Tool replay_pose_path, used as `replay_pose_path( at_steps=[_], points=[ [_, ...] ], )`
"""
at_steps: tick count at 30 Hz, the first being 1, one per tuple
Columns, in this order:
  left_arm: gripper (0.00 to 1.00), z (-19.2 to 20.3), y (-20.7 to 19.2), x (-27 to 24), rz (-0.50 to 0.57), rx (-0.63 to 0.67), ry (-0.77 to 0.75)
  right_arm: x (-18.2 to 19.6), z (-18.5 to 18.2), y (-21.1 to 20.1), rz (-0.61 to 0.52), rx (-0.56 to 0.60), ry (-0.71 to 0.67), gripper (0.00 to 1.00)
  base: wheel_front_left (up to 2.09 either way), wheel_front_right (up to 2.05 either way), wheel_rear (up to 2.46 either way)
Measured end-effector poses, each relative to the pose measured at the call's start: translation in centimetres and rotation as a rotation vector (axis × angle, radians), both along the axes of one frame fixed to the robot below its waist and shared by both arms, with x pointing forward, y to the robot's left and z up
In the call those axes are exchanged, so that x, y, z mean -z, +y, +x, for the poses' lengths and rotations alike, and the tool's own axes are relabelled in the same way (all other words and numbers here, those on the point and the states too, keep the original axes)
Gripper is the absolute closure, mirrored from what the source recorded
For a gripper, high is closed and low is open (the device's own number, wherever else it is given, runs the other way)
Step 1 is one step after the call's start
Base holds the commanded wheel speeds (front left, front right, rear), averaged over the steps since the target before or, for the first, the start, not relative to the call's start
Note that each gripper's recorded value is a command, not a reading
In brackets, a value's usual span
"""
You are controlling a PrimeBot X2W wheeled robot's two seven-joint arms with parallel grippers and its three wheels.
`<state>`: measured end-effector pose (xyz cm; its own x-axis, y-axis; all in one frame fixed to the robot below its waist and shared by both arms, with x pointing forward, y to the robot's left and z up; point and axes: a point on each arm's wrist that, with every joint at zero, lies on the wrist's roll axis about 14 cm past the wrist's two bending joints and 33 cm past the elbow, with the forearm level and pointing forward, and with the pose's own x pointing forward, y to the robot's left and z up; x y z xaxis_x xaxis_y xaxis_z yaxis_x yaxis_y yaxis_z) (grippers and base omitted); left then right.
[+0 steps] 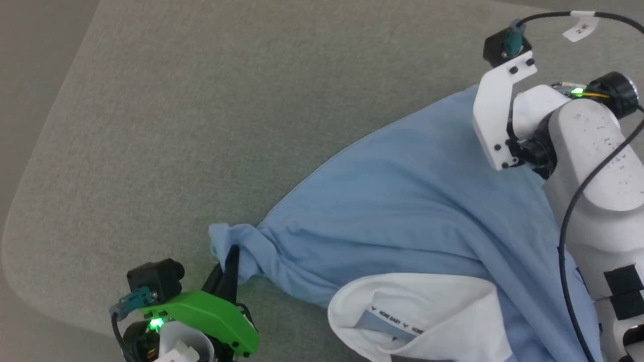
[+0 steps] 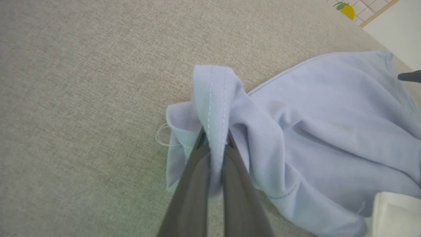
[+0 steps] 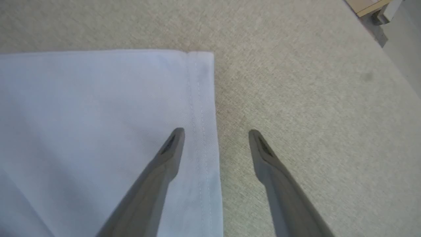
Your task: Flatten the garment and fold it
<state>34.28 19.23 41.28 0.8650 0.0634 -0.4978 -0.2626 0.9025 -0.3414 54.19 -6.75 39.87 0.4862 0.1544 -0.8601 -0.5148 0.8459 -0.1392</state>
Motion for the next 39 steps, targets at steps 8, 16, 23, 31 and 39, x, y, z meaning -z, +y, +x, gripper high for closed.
replay_pose_path(
  at_steps=[8, 16, 23, 31, 39],
  points=[
    [1.0, -0.1, 1.2, 0.9, 0.021, -0.042, 0.037, 3.5, -0.6, 3.3, 0.005, -0.082, 0.156, 0.54, 0.0, 0.0, 0.0],
    [1.0, 0.3, 1.2, 1.0, 0.025, -0.034, 0.037, 1.3, 0.0, 3.3, 0.216, -0.018, 0.094, 1.0, 0.0, 0.0, 0.0],
    [1.0, 0.3, 0.9, -0.8, 0.033, 0.005, -0.018, -5.0, -0.5, -2.6, 0.395, 0.109, -0.128, 1.0, 0.0, 0.0, 0.0],
    [1.0, -0.2, -1.6, -2.6, -0.003, 0.093, -0.067, -5.5, -10.7, -11.3, 0.43, 0.34, -0.123, 1.0, 0.0, 0.0, 0.0],
    [1.0, -0.1, -4.1, -5.1, -0.085, 0.164, -0.161, -4.6, -21.8, -13.1, 0.54, 0.539, 0.004, 1.0, 0.0, 0.0, 0.0]
  ],
)
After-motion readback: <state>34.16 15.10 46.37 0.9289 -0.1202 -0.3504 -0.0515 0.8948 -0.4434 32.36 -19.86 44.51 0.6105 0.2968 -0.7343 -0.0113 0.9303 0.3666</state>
